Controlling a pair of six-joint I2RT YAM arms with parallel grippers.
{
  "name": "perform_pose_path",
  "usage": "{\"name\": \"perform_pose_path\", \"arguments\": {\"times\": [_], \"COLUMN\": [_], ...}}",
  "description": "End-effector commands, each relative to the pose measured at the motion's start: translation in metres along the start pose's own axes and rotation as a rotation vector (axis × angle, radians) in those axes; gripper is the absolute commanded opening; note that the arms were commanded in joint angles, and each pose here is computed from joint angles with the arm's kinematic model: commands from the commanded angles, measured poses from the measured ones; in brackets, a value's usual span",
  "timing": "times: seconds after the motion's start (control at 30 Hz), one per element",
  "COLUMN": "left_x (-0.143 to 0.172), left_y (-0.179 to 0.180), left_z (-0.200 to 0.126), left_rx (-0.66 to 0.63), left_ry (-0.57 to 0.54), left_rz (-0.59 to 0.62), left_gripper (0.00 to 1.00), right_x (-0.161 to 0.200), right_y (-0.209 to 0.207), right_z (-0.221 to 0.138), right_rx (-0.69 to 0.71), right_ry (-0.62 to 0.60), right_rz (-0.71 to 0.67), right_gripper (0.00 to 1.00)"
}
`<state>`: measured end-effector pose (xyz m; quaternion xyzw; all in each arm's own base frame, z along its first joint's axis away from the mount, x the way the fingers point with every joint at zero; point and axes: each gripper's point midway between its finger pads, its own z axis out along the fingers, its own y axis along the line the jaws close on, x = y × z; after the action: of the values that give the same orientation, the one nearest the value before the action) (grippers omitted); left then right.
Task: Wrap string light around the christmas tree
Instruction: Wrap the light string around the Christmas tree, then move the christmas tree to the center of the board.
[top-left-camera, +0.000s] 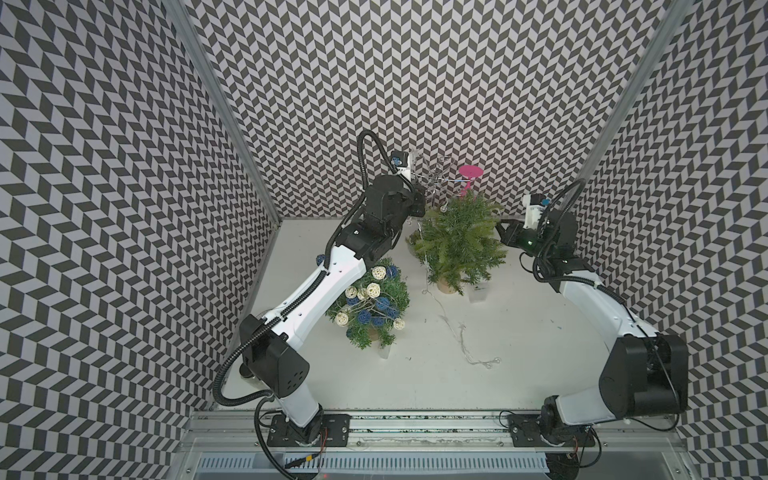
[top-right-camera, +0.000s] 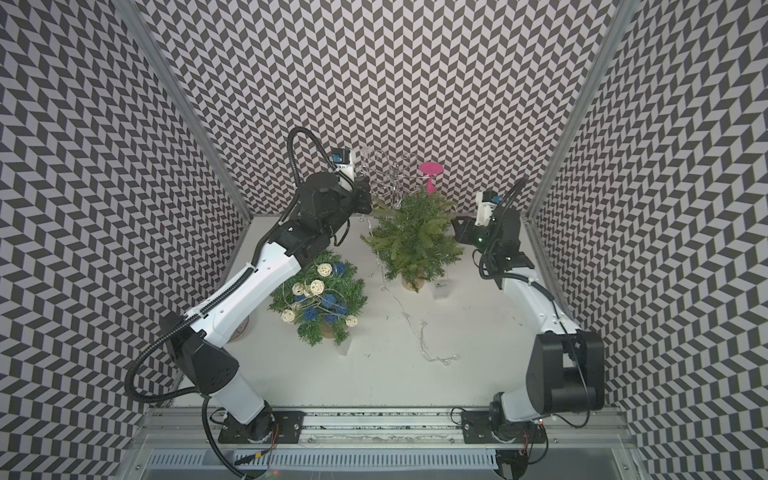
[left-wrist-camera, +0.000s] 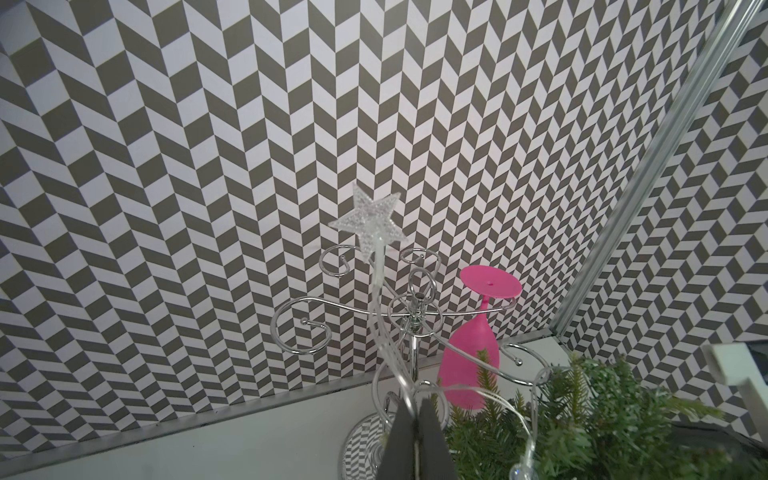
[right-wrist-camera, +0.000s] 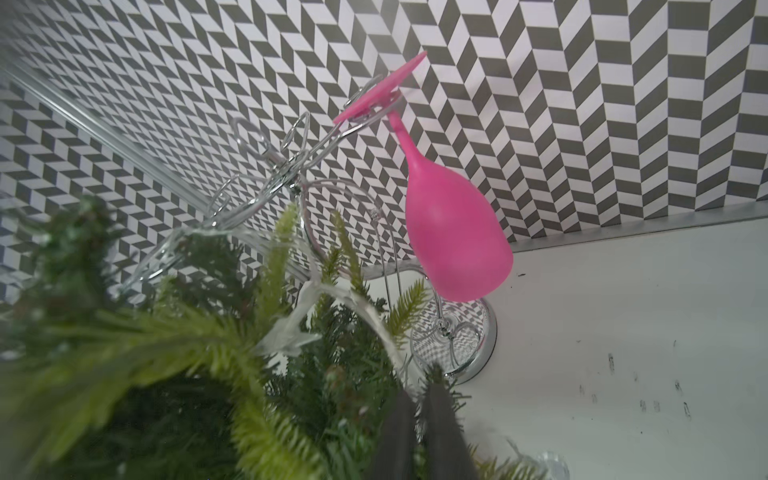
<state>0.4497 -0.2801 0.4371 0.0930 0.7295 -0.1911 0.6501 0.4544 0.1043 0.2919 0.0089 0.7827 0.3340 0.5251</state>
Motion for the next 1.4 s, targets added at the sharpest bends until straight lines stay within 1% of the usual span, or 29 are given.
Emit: {"name": "perform_pose_path", "arguments": {"times": [0.0, 0.1, 0.13, 0.2, 0.23, 0.27, 0.3, 0.33, 0.4, 0.43, 0.53, 0.6, 0.63, 0.67, 0.73, 0.8, 0.87, 0.9, 0.97, 1.07, 1.13, 1.2, 1.23, 1.3, 1.33, 1.37], "left_x": [0.005, 0.001, 0.0, -0.002, -0.003, -0.003, -0.004, -0.004, -0.004, -0.004, -0.006, -0.01, -0.012, -0.015, -0.018, -0.026, -0.034, -0.037, -0.04, -0.04, -0.04, -0.037, -0.033, -0.027, -0.02, -0.01], "left_y": [-0.008, -0.009, -0.008, -0.009, -0.01, -0.01, -0.011, -0.01, -0.01, -0.012, -0.015, -0.014, -0.014, -0.015, -0.021, -0.031, -0.04, -0.044, -0.051, -0.058, -0.06, -0.067, -0.07, -0.073, -0.073, -0.071], "left_z": [0.001, 0.0, -0.001, -0.005, -0.008, -0.01, -0.011, -0.011, -0.011, -0.011, -0.017, -0.022, -0.025, -0.028, -0.035, -0.048, -0.058, -0.062, -0.067, -0.079, -0.092, -0.107, -0.115, -0.124, -0.124, -0.121], "left_rx": [0.053, 0.055, 0.055, 0.062, 0.065, 0.071, 0.074, 0.072, 0.072, 0.081, 0.089, 0.091, 0.092, 0.098, 0.127, 0.149, 0.155, 0.161, 0.17, 0.209, 0.223, 0.249, 0.26, 0.263, 0.244, 0.208], "left_ry": [0.01, 0.011, 0.006, -0.004, -0.008, -0.011, -0.014, -0.014, -0.014, -0.011, -0.022, -0.039, -0.048, -0.058, -0.062, -0.097, -0.128, -0.134, -0.139, -0.14, -0.155, -0.156, -0.157, -0.156, -0.134, -0.098], "left_rz": [-0.014, -0.007, -0.008, -0.01, -0.011, -0.012, -0.01, -0.009, -0.008, -0.007, -0.009, -0.01, -0.012, -0.013, -0.012, -0.002, 0.009, 0.016, 0.03, 0.032, 0.022, 0.017, 0.02, 0.016, 0.022, 0.034], "left_gripper": [0.0, 0.01, 0.04, 0.16, 0.16, 0.09, 0.07, 0.08, 0.08, 0.11, 0.3, 0.34, 0.35, 0.39, 0.48, 0.62, 0.8, 0.85, 0.91, 0.9, 0.89, 0.84, 0.78, 0.7, 0.67, 0.67], "right_x": [-0.02, -0.023, -0.022, -0.018, -0.015, -0.013, -0.012, -0.011, -0.005, -0.002, 0.007, 0.016, 0.023, 0.031, 0.047, 0.066, 0.084, 0.09, 0.106, 0.14, 0.163, 0.183, 0.189, 0.2, 0.205, 0.211], "right_y": [0.028, 0.033, 0.033, 0.029, 0.026, 0.026, 0.026, 0.029, 0.034, 0.038, 0.04, 0.043, 0.043, 0.043, 0.044, 0.049, 0.055, 0.059, 0.075, 0.098, 0.106, 0.112, 0.114, 0.119, 0.119, 0.118], "right_z": [-0.017, -0.032, -0.038, -0.048, -0.054, -0.061, -0.067, -0.073, -0.084, -0.089, -0.103, -0.112, -0.115, -0.118, -0.121, -0.121, -0.12, -0.121, -0.122, -0.114, -0.108, -0.1, -0.096, -0.087, -0.081, -0.078], "right_rx": [-0.063, -0.05, -0.036, 0.009, 0.033, 0.043, 0.05, 0.049, 0.035, 0.024, 0.029, 0.016, 0.007, 0.004, -0.016, -0.043, -0.041, -0.049, -0.109, -0.163, -0.192, -0.236, -0.244, -0.267, -0.264, -0.265], "right_ry": [-0.066, -0.101, -0.108, -0.115, -0.12, -0.134, -0.148, -0.157, -0.16, -0.163, -0.173, -0.182, -0.181, -0.178, -0.174, -0.161, -0.149, -0.152, -0.152, -0.126, -0.111, -0.081, -0.074, -0.041, -0.015, -0.006], "right_rz": [-0.058, -0.062, -0.06, -0.058, -0.056, -0.059, -0.059, -0.06, -0.061, -0.062, -0.064, -0.063, -0.06, -0.06, -0.061, -0.067, -0.09, -0.094, -0.105, -0.169, -0.21, -0.248, -0.269, -0.317, -0.337, -0.345], "right_gripper": [0.36, 0.51, 0.56, 0.69, 0.75, 0.77, 0.8, 0.85, 0.86, 0.87, 0.88, 0.9, 0.95, 0.99, 0.99, 0.99, 0.99, 0.99, 0.99, 0.99, 0.99, 0.99, 1.0, 0.99, 0.98, 0.97]}}
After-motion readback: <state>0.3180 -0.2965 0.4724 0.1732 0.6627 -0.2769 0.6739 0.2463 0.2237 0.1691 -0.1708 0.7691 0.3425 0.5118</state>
